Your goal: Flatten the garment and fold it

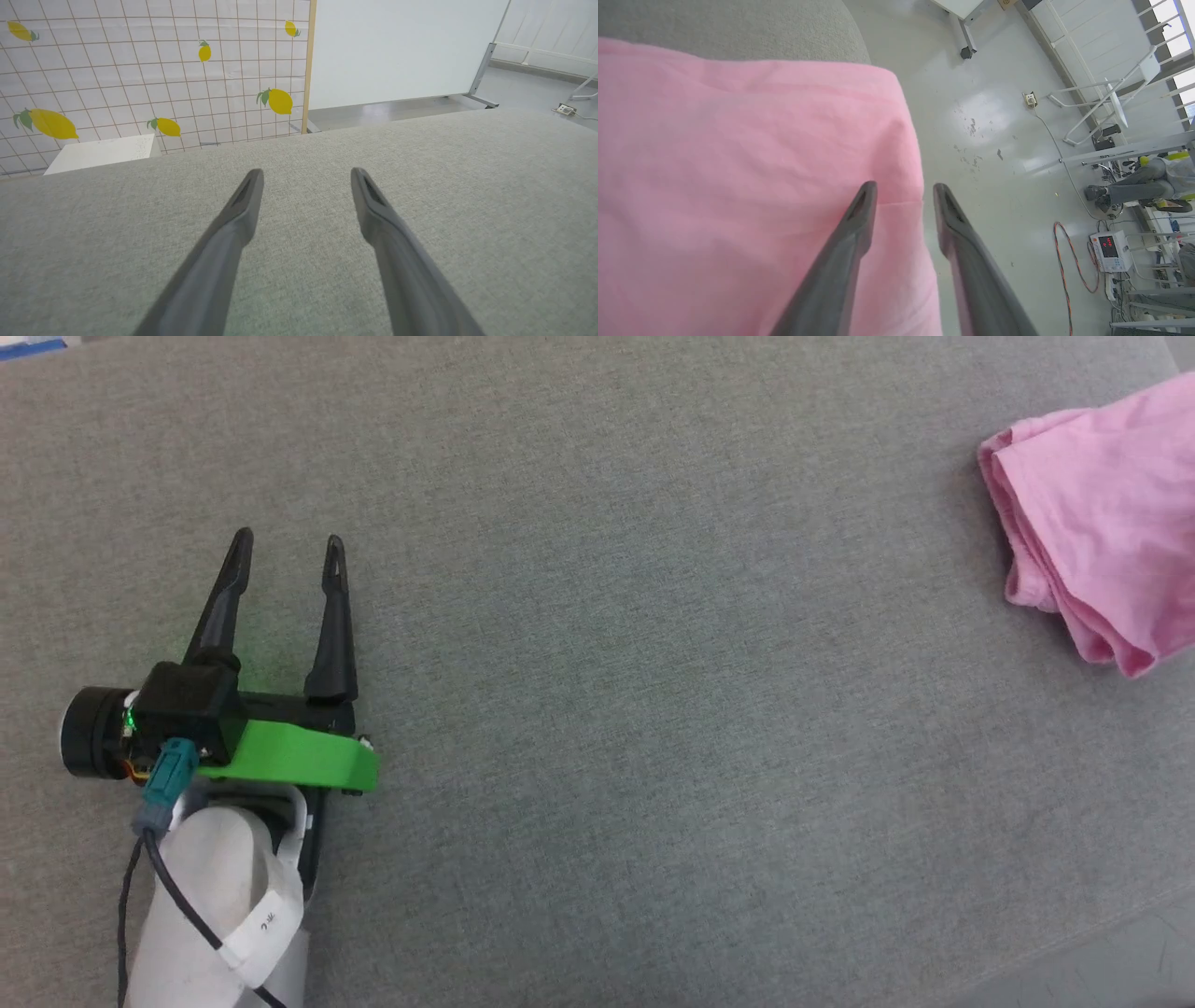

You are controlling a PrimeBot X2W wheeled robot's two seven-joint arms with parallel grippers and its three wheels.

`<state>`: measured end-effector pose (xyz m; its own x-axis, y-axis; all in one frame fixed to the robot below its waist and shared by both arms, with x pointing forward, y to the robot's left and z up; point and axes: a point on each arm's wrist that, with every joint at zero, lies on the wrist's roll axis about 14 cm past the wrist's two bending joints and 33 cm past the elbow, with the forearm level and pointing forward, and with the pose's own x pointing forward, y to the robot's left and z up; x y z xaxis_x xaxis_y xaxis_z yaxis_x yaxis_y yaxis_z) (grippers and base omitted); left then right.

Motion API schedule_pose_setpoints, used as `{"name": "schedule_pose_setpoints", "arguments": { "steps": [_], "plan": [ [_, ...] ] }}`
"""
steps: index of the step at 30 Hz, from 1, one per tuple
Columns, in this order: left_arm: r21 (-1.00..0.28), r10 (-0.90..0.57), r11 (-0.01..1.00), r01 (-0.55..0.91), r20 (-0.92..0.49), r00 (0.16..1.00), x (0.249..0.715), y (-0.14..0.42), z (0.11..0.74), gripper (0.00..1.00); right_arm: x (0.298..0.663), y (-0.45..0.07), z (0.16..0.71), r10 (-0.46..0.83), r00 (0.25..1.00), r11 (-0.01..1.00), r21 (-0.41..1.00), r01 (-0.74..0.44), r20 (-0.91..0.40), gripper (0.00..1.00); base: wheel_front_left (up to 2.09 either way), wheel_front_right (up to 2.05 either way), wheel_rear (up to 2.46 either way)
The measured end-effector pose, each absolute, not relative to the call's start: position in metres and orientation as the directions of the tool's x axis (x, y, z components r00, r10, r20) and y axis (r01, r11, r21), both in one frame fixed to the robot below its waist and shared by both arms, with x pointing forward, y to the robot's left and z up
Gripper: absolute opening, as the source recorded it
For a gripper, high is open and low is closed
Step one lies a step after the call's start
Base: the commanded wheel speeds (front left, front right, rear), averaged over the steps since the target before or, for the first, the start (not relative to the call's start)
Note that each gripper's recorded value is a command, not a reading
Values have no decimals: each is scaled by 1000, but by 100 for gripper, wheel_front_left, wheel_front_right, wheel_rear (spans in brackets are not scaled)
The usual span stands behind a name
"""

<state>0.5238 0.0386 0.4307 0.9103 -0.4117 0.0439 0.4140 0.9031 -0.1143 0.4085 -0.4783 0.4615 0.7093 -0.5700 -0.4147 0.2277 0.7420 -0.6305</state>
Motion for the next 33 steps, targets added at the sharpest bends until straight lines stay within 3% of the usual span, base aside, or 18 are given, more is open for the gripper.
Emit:
{"name": "schedule_pose_setpoints", "arguments": {
  "steps": [6, 14, 25, 33],
  "plan": [
    [-127, -412, 901, 414, 40, 910, 515, 34, 438, 100, 413, -466, 482, -531, 784, 763, -582, 279, -320, 100, 0, 0, 0],
    [-136, -363, 921, 366, 50, 931, 487, 46, 467, 100, 415, -410, 512, -382, 913, 874, -378, 305, -146, 100, 0, 0, 0],
    [-139, -228, 960, 242, 106, 968, 441, 99, 509, 100, 413, -296, 552, -132, 987, 984, -109, 141, 86, 100, 0, 0, 0],
    [-125, -147, 979, 161, 114, 983, 406, 134, 518, 100, 396, -220, 551, 0, 992, 1000, 17, -2, 125, 100, 0, 0, 0]
  ]
}}
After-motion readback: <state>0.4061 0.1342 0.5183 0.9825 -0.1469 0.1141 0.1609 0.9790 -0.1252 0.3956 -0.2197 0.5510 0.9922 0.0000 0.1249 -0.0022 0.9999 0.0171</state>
